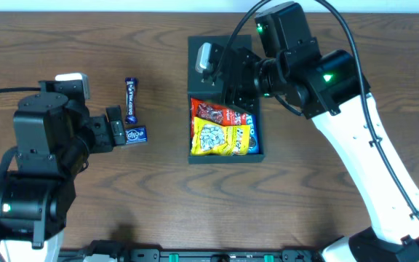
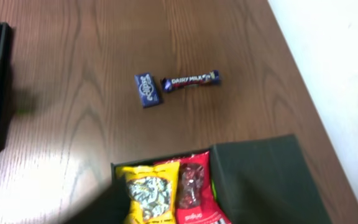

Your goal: Pack container

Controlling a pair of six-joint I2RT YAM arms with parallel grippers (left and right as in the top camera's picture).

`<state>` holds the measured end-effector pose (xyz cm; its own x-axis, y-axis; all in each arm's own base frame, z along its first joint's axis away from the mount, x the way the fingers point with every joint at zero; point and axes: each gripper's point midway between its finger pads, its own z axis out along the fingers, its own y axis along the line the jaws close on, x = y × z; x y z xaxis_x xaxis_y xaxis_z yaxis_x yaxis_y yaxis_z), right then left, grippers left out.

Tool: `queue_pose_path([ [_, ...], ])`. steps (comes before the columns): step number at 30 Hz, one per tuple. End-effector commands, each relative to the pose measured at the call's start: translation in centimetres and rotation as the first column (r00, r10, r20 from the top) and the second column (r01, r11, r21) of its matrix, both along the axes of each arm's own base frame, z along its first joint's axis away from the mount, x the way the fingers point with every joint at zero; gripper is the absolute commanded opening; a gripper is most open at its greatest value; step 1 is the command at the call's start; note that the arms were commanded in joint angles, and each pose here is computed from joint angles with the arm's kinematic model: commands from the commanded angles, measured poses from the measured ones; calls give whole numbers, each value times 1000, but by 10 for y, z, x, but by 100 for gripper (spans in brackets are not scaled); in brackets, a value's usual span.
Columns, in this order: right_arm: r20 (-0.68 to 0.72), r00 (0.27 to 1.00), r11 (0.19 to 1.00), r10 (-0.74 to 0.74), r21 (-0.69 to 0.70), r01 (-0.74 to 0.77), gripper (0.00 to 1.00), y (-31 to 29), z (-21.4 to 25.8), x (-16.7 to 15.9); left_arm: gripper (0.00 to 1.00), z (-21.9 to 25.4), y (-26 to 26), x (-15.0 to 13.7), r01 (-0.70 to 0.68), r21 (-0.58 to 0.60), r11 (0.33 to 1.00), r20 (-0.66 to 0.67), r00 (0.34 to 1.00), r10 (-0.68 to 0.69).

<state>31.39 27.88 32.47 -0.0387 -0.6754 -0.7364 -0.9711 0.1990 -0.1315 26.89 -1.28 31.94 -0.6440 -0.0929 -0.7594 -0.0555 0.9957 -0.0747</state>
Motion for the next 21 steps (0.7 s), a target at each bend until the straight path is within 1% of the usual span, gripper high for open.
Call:
queue_pose_path([
  [1, -2, 1000, 999, -18, -26, 18, 99, -7, 1, -5, 95, -4, 2, 7, 13, 32, 999, -23, 1000, -12],
  [6, -8, 998, 997, -58, -53, 58, 99, -26, 5, -11, 95, -29, 0, 28, 54, 74, 996, -113, 993, -45],
  [12, 11, 987, 987, -162, -9, 162, 99, -55, 29, -9, 95, -75, -4, 75, 121, 120, 985, -226, 970, -91],
  [16, 9, 965, 965, -261, 21, 261, 99, -82, 43, -5, 95, -116, -6, 109, 133, 119, 984, -296, 951, -92],
  [21, -8, 945, 945, -328, 9, 328, 99, -109, 44, -6, 95, -168, -6, 137, 136, 114, 984, -374, 924, -85],
])
